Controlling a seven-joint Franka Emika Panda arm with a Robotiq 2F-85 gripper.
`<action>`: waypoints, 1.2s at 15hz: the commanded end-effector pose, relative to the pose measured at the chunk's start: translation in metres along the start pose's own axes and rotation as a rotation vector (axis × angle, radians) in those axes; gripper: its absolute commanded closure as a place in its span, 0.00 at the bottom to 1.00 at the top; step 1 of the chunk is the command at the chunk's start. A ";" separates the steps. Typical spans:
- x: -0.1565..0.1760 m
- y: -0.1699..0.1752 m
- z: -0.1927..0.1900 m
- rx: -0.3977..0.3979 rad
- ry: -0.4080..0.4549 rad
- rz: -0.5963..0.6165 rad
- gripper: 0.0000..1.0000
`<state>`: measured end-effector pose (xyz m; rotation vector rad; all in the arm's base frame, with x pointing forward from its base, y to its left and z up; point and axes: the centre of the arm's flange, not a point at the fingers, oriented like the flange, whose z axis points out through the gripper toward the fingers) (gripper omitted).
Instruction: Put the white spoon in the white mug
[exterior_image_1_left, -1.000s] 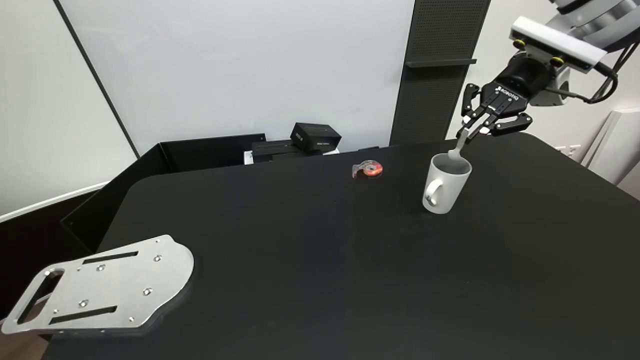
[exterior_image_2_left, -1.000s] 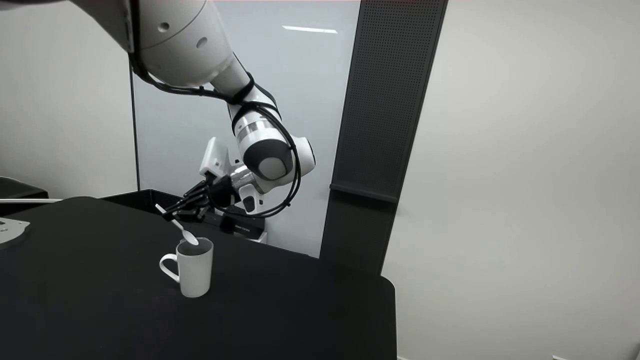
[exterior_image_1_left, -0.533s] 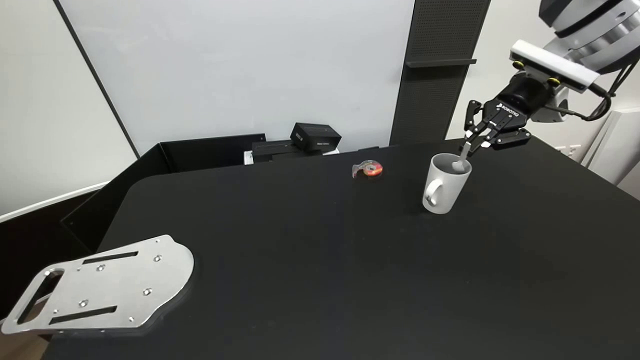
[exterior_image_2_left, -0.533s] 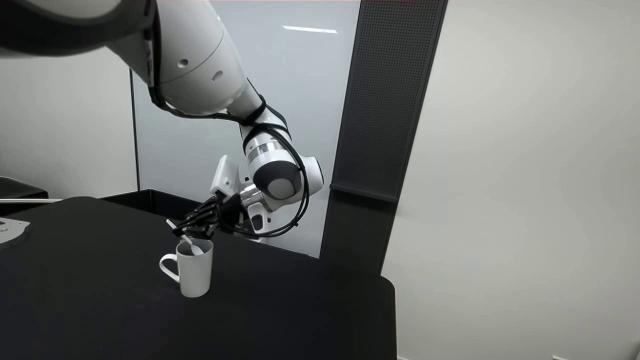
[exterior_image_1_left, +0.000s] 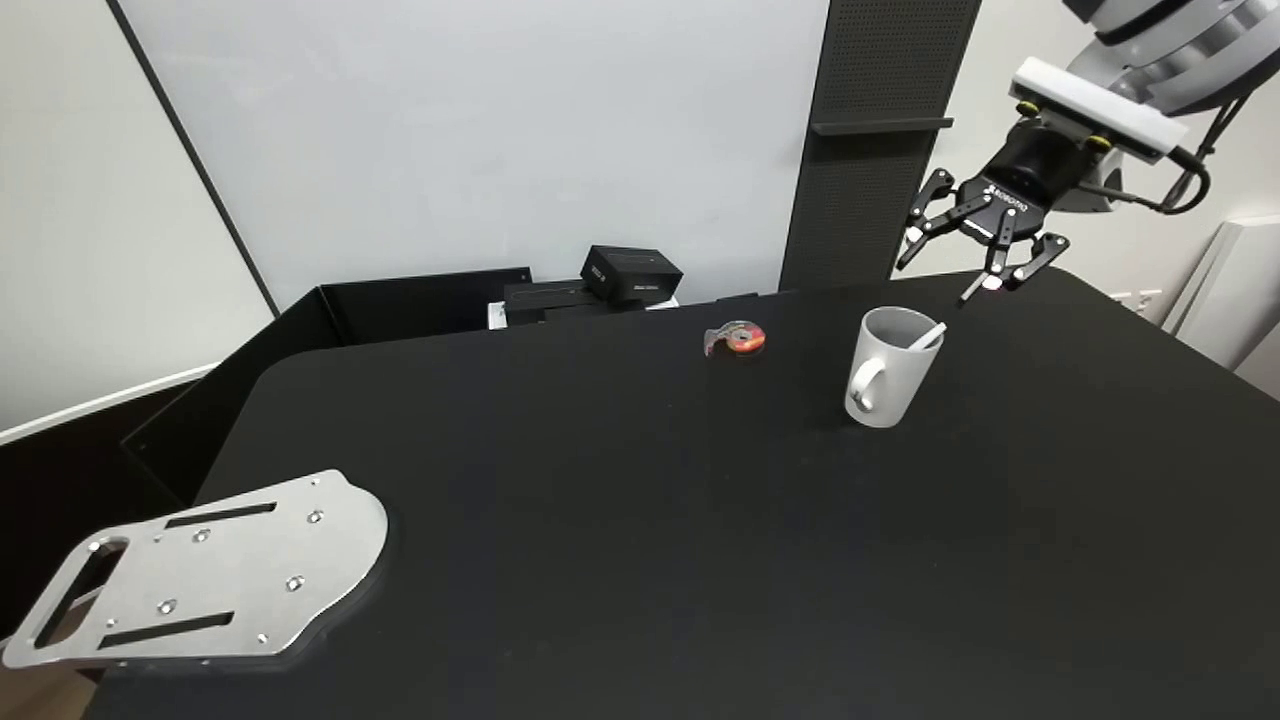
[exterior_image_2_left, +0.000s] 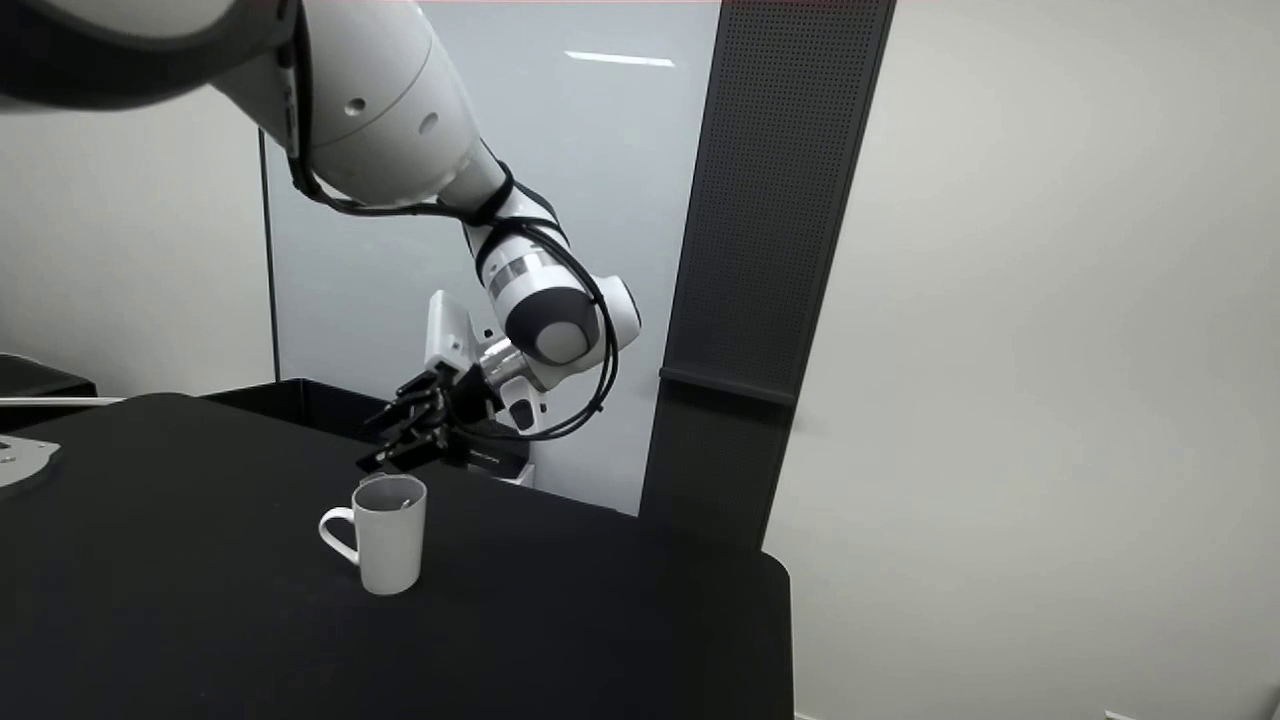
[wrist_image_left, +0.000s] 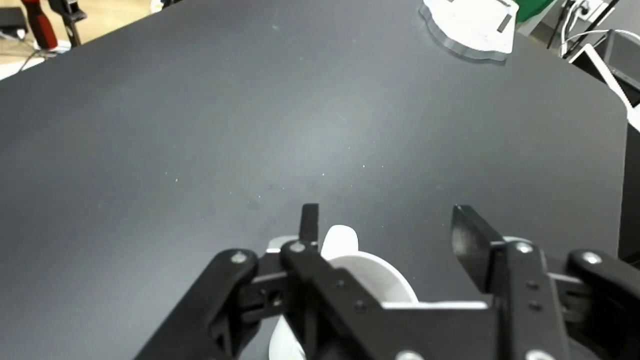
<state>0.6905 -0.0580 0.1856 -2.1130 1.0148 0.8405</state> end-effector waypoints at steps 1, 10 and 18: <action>-0.040 -0.022 -0.024 -0.090 0.144 -0.105 0.02; -0.084 -0.038 -0.061 -0.263 0.548 -0.424 0.00; -0.066 -0.052 -0.064 -0.261 0.534 -0.419 0.00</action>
